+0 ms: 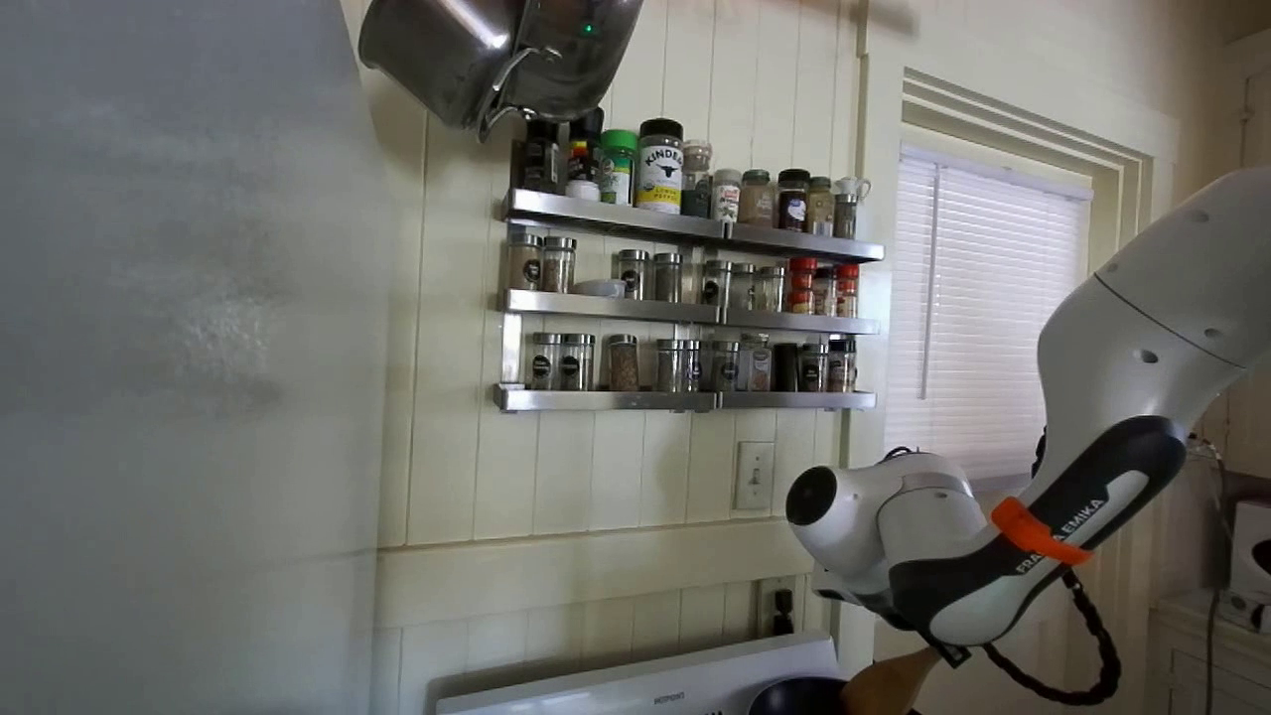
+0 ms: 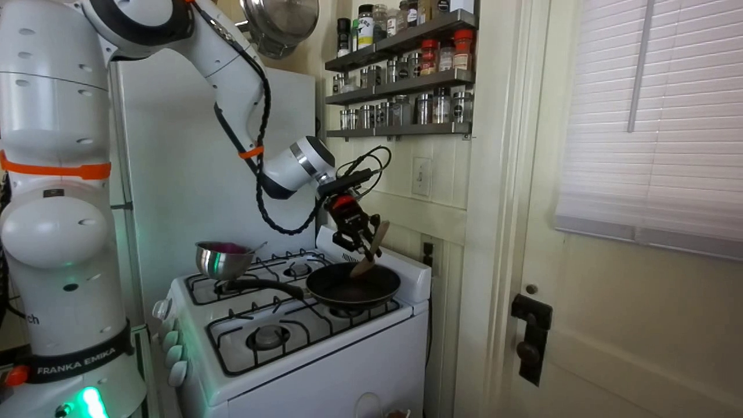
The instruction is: Move the silver bowl forward, then use the wooden spoon to stir in the pan
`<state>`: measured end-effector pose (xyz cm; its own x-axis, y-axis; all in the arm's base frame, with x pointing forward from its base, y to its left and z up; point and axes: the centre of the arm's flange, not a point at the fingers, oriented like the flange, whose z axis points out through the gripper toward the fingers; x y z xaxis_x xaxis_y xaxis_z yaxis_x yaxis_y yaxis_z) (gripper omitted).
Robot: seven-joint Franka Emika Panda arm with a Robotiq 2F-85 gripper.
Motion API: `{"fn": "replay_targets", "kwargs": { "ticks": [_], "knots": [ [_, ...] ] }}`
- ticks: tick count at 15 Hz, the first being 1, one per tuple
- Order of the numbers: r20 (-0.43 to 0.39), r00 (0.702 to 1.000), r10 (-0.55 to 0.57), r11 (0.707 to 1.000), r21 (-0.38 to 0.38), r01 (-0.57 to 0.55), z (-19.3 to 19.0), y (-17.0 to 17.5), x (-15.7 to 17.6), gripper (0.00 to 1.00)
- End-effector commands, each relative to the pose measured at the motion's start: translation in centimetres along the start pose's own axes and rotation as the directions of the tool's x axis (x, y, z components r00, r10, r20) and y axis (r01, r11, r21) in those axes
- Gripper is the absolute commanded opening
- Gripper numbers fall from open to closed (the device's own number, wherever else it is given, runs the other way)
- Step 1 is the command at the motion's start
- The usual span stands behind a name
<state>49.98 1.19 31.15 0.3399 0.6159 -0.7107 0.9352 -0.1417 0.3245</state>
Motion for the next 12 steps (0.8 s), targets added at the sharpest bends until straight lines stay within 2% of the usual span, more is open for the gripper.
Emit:
{"fn": "replay_targets", "kwargs": {
  "ticks": [1, 6, 7, 12],
  "knots": [
    [-0.007, 1.000, 0.007, 1.000, 0.007, -0.007, 0.0, 0.0, 0.1, 0.21],
    [-0.015, 1.000, 0.018, 1.000, 0.019, -0.018, 0.1, 0.0, -0.1, 0.21],
    [-0.011, 1.000, 0.008, 1.000, 0.013, -0.008, 0.0, -0.2, 0.1, 0.05],
    [0.114, 0.989, -0.097, 0.995, -0.004, 0.098, -1.8, -0.2, 1.9, 0.05]
  ]
}}
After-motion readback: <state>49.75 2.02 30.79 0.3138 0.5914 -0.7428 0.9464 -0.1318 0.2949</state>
